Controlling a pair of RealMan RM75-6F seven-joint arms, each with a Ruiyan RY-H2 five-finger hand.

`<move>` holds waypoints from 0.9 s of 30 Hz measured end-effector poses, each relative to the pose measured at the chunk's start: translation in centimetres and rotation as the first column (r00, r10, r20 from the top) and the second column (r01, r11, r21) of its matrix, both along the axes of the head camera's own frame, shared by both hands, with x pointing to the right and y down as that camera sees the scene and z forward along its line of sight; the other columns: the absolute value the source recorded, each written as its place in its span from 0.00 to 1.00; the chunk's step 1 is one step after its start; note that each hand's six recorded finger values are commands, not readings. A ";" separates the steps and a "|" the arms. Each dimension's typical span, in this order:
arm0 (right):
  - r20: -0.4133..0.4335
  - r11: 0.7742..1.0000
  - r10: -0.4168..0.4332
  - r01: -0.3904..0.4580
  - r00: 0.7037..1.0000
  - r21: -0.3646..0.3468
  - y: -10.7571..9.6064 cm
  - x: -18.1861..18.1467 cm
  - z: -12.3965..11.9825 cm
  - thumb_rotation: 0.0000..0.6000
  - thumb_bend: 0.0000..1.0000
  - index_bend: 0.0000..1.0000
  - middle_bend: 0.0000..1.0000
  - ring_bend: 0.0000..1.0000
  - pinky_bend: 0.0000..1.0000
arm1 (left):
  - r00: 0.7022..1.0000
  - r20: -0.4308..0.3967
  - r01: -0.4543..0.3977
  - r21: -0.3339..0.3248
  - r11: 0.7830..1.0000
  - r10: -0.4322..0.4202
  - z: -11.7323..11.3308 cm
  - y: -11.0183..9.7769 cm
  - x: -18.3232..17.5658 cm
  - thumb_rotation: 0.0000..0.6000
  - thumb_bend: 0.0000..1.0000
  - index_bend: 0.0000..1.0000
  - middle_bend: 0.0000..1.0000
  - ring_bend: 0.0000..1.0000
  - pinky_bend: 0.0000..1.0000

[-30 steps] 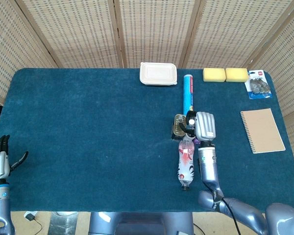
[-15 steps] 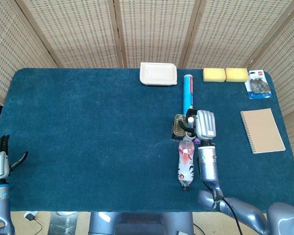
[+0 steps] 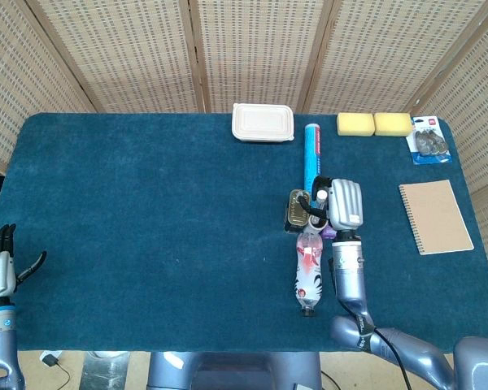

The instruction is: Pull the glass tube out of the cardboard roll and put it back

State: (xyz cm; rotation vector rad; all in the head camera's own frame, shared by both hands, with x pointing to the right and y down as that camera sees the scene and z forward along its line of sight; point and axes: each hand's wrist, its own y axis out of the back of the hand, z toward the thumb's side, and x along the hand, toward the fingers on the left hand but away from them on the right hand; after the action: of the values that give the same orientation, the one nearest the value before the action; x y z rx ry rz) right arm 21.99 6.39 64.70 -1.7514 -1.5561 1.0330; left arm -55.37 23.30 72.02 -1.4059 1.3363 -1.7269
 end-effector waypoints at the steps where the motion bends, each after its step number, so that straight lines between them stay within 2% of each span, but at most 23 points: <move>1: 0.003 1.000 0.000 0.000 1.000 0.002 0.0 0.0 -0.2 1.00 0.28 0.77 0.88 0.82 0.69 | 1.000 0.000 0.000 0.000 1.000 0.000 0.0 0.0 0.0 0.00 0.00 0.00 0.06 0.00 0.06; 20: 0.066 0.998 0.024 -0.027 0.998 0.049 -0.6 -0.6 -3.4 1.00 0.28 0.77 0.88 0.82 0.69 | 1.000 0.002 0.001 -0.003 1.000 -0.001 0.0 0.0 0.0 0.00 0.00 0.00 0.06 0.00 0.06; 27: 0.062 0.997 0.019 -0.024 0.998 0.077 -0.9 -0.9 -4.7 1.00 0.29 0.77 0.88 0.82 0.69 | 1.000 0.003 0.000 -0.004 1.000 0.000 0.1 0.0 0.0 0.00 0.00 0.00 0.06 0.00 0.06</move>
State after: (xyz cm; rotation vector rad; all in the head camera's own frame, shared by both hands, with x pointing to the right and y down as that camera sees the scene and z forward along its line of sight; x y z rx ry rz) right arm 21.11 5.47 59.95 -1.7314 -1.6339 0.9240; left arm -55.40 23.33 72.07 -1.4049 1.3321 -1.7326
